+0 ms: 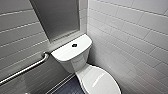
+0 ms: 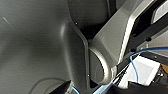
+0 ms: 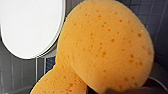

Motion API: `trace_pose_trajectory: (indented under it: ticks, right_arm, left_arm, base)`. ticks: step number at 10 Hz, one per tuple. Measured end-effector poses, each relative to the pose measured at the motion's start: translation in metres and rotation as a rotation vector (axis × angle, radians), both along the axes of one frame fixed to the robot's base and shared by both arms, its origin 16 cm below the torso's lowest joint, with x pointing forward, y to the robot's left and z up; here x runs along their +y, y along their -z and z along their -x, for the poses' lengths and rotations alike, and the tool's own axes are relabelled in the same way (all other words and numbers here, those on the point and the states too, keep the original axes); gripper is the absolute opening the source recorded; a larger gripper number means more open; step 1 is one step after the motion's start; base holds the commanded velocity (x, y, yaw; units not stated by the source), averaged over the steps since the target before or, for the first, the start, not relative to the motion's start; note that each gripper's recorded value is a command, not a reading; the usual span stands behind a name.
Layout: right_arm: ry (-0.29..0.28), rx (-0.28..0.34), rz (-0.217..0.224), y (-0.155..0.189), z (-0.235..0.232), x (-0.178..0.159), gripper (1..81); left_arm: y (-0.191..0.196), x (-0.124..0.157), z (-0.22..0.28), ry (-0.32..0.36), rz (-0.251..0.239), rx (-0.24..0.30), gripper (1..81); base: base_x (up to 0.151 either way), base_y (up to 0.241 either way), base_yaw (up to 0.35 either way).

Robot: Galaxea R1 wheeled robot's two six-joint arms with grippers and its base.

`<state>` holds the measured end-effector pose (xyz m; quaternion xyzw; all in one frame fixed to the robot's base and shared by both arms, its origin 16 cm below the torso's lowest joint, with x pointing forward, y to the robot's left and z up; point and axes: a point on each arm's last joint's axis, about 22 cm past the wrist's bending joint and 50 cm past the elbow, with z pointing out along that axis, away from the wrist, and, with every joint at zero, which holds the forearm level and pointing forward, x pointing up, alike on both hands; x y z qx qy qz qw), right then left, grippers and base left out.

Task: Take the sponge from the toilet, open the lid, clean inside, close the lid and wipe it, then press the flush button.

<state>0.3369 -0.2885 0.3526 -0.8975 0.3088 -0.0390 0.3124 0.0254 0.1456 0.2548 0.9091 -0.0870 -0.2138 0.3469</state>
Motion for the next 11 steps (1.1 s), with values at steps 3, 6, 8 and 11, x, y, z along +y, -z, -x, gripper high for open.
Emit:
trace_pose_trajectory:
  ticks: [3,6,8,11]
  right_arm:
    - [-0.008,-0.036,-0.131,-0.053,-0.011,0.048,1.0]
    - [-0.036,-0.135,-0.191,-0.077,-0.071,0.073,1.0]
    - [-0.067,-0.189,-0.239,-0.092,-0.121,0.097,1.0]
    - [-0.163,-0.249,-0.291,-0.107,-0.197,0.135,1.0]
  left_arm:
    - [0.000,0.000,0.000,0.000,0.000,-0.001,81.1]
    - [0.002,0.000,-0.004,0.000,0.000,-0.006,81.1]
    - [0.002,0.000,-0.004,0.000,-0.001,-0.006,81.1]
    - [0.004,0.000,-0.010,0.000,-0.002,-0.014,81.1]
  base:
    - [0.000,0.000,0.000]
    - [0.000,0.000,0.000]
    - [0.000,0.000,0.000]
    - [0.000,0.000,0.000]
